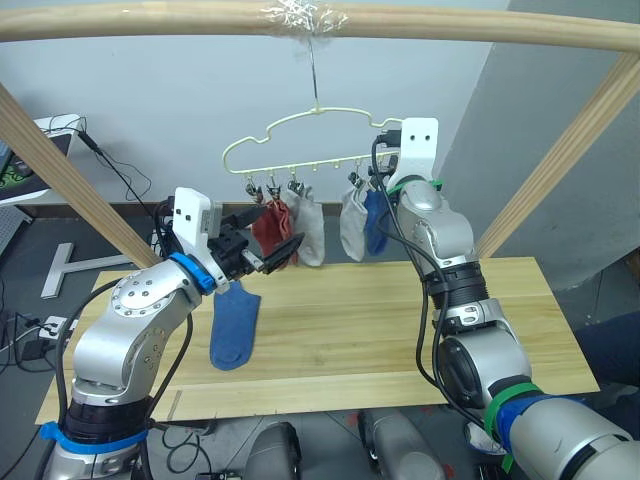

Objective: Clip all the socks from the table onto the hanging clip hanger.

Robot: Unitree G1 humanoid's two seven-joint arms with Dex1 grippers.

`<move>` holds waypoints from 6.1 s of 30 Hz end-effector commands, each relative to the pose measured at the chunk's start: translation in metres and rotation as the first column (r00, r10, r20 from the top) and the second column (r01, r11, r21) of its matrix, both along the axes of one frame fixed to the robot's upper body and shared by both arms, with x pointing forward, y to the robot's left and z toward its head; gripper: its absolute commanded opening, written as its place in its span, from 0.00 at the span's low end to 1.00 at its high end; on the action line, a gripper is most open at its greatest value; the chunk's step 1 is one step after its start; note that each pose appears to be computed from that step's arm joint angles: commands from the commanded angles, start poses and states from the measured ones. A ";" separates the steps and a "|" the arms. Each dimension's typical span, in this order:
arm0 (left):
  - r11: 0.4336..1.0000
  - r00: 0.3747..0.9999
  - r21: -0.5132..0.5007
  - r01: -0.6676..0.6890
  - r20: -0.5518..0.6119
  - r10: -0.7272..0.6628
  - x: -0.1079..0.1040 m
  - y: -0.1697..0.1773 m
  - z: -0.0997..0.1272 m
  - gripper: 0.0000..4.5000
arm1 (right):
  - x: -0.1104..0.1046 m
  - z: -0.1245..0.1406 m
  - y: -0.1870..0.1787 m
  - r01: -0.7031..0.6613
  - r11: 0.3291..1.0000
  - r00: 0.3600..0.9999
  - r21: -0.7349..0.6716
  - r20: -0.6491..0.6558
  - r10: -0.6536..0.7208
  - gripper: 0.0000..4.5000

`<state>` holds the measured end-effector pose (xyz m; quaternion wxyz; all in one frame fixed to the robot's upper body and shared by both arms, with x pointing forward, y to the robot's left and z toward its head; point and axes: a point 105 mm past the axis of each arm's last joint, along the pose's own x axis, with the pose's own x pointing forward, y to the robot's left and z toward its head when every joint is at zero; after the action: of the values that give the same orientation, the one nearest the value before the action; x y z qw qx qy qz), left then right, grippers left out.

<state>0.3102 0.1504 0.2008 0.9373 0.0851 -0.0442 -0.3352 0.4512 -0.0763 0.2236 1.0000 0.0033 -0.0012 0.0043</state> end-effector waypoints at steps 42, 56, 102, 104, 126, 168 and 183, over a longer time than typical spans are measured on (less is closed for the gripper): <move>0.835 0.619 0.301 -0.462 -0.565 0.546 0.031 0.112 -0.195 0.98 | -0.009 0.024 -0.002 0.008 1.000 0.998 -0.006 0.066 -0.008 0.01; 0.843 0.524 0.354 -0.405 -0.666 0.531 0.022 0.107 -0.222 0.90 | -0.011 0.026 -0.002 0.007 1.000 0.998 -0.003 0.068 -0.006 0.01; 0.959 0.928 0.060 0.278 -0.274 -0.252 0.053 -0.104 -0.052 0.01 | -0.015 0.028 0.007 -0.027 0.999 0.999 0.026 0.044 0.026 0.01; 0.959 0.932 0.056 0.277 -0.257 -0.255 0.059 -0.111 -0.049 0.01 | -0.015 0.028 0.007 -0.028 0.999 0.999 0.028 0.044 0.027 0.01; 0.966 0.954 0.024 0.256 -0.168 -0.249 0.107 -0.163 -0.030 0.01 | -0.016 0.034 0.007 -0.026 0.999 0.998 0.039 0.053 0.024 0.01; 0.963 0.947 -0.049 0.265 -0.173 -0.269 0.096 -0.160 -0.009 0.60 | -0.027 0.019 0.002 -0.062 0.998 0.998 0.012 0.004 0.062 0.75; 0.992 0.985 -0.053 0.113 -0.124 -0.119 0.049 -0.107 -0.029 1.00 | -0.086 -0.033 -0.035 -0.240 0.959 0.968 -0.149 -0.109 0.225 0.75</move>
<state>0.3662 0.0433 0.1544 0.9175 0.0424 0.0333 -0.3940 0.3733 -0.1154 0.1758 0.9891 -0.0792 0.0772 0.0976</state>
